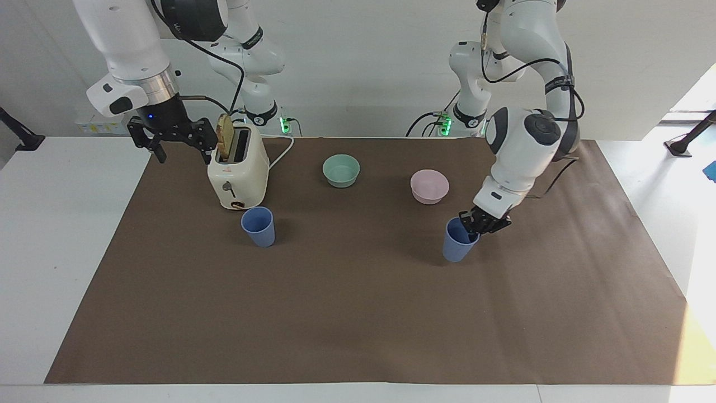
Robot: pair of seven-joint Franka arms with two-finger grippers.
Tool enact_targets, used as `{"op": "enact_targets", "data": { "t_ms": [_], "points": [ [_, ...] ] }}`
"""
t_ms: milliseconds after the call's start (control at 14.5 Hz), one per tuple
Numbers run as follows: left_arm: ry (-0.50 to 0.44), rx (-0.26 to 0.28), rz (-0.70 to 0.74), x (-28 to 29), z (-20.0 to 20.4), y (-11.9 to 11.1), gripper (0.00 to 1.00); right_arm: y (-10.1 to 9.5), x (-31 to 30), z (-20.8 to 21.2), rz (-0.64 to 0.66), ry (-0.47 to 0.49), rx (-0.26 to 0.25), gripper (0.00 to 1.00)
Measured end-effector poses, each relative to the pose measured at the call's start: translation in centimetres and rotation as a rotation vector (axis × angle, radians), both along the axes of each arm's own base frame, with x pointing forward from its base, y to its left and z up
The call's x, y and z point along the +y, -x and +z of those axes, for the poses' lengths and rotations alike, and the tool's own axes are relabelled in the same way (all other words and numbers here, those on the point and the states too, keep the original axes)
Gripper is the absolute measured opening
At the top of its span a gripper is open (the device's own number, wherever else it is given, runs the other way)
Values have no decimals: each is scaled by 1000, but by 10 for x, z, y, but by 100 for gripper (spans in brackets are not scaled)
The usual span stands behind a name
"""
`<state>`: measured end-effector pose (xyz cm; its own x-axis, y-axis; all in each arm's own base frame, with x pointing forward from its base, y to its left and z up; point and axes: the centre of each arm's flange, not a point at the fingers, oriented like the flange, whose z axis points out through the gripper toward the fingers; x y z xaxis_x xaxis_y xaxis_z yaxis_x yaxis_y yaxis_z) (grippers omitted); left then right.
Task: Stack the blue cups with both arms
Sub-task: 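Carry the blue cup toward the table center and set it down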
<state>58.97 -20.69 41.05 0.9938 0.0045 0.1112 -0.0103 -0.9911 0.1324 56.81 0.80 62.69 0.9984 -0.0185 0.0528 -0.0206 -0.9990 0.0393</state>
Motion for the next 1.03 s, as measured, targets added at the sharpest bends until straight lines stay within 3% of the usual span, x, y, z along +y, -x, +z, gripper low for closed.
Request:
{"op": "enact_targets", "data": {
  "t_ms": [551, 826, 1033],
  "points": [
    [36, -4, 45, -121, -19, 49, 4, 0, 0, 0, 0, 0, 1, 100],
    [46, -7, 57, -144, -24, 60, 4, 0, 0, 0, 0, 0, 1, 100],
    [41, -2, 54, -147, -28, 61, 11, 0, 0, 0, 0, 0, 1, 100]
  ]
}}
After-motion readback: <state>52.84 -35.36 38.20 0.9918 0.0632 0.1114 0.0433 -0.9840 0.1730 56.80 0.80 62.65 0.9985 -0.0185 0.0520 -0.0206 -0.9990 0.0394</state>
